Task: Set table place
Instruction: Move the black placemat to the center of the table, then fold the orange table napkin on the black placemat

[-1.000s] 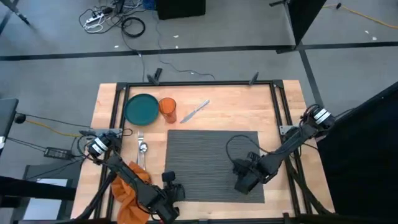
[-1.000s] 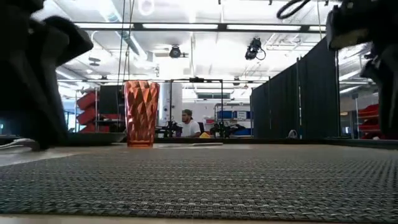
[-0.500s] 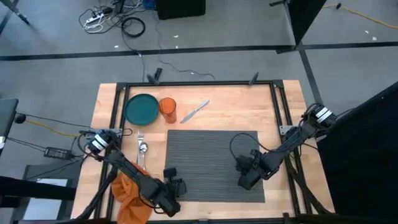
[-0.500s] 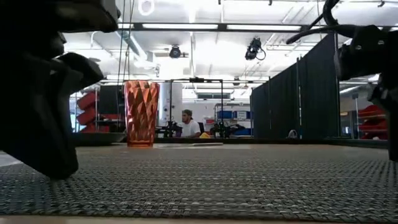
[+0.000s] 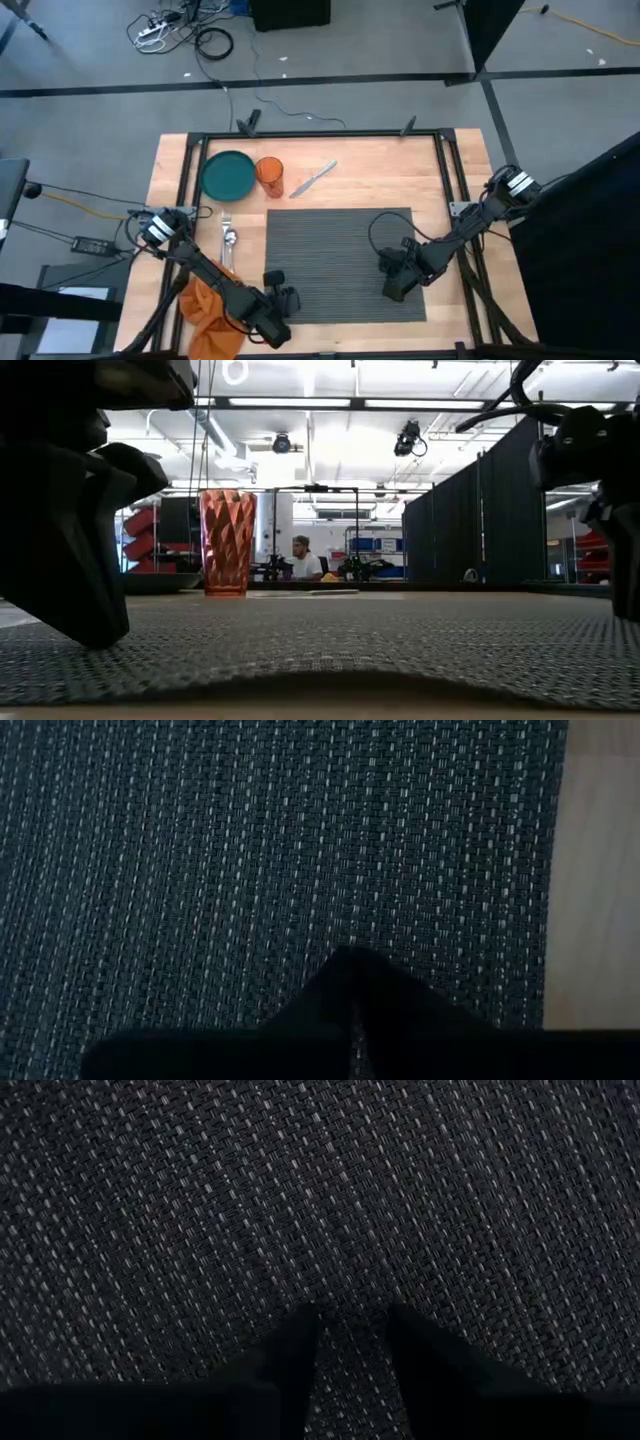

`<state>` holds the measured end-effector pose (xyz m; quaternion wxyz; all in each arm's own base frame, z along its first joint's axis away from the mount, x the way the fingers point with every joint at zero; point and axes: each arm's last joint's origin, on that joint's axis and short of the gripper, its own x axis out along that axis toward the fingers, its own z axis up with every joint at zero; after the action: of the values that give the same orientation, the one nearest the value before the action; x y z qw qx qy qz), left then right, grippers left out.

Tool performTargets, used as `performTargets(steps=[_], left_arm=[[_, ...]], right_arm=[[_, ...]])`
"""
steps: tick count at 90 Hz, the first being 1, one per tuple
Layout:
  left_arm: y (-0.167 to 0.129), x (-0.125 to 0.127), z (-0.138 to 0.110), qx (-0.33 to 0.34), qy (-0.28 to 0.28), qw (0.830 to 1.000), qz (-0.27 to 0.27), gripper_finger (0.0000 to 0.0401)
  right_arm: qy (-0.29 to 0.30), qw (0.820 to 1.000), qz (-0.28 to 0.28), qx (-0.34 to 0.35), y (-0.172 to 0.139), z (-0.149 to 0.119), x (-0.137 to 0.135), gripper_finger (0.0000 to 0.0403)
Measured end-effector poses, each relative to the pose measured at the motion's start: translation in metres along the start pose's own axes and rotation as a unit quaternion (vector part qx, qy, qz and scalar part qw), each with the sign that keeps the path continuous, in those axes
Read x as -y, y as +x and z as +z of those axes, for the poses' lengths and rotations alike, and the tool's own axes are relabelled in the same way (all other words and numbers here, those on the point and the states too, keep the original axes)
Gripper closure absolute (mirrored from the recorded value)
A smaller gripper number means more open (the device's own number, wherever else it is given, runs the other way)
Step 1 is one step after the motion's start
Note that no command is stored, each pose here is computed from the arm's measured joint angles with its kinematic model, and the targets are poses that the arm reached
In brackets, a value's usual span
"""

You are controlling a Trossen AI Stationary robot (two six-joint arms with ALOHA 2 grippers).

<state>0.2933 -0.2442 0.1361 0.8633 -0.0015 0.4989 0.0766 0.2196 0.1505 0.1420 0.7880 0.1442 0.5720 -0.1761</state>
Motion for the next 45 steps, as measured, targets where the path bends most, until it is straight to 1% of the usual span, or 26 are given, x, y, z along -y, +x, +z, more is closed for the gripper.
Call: performTargets(steps=[15, 22, 29, 38, 41, 45], left_arm=[[-0.003, -0.001, 0.001, -0.006, 0.005, 1.000, 0.008, 0.0401], [-0.009, -0.002, 0.004, -0.019, 0.016, 0.999, 0.021, 0.0401], [-0.023, -0.003, 0.012, -0.032, 0.032, 0.998, 0.035, 0.0401], [-0.042, -0.007, 0.022, -0.036, 0.050, 0.997, 0.042, 0.0401], [-0.046, -0.011, 0.023, -0.040, 0.042, 0.997, 0.050, 0.0400], [-0.051, -0.020, 0.021, -0.066, 0.037, 0.995, 0.070, 0.0397]], right_arm=[[-0.001, 1.000, -0.004, -0.010, -0.008, -0.001, 0.006, 0.0298], [0.004, 1.000, 0.020, -0.009, -0.016, 0.001, 0.006, 0.0297], [0.006, 0.999, 0.048, -0.006, -0.030, 0.002, 0.009, 0.0294], [-0.001, 0.997, 0.075, 0.033, -0.049, 0.007, 0.014, 0.0280], [-0.005, 0.996, 0.073, 0.056, -0.055, 0.009, 0.016, 0.0272], [-0.009, 0.994, 0.064, 0.091, -0.060, 0.012, 0.019, 0.0260]])
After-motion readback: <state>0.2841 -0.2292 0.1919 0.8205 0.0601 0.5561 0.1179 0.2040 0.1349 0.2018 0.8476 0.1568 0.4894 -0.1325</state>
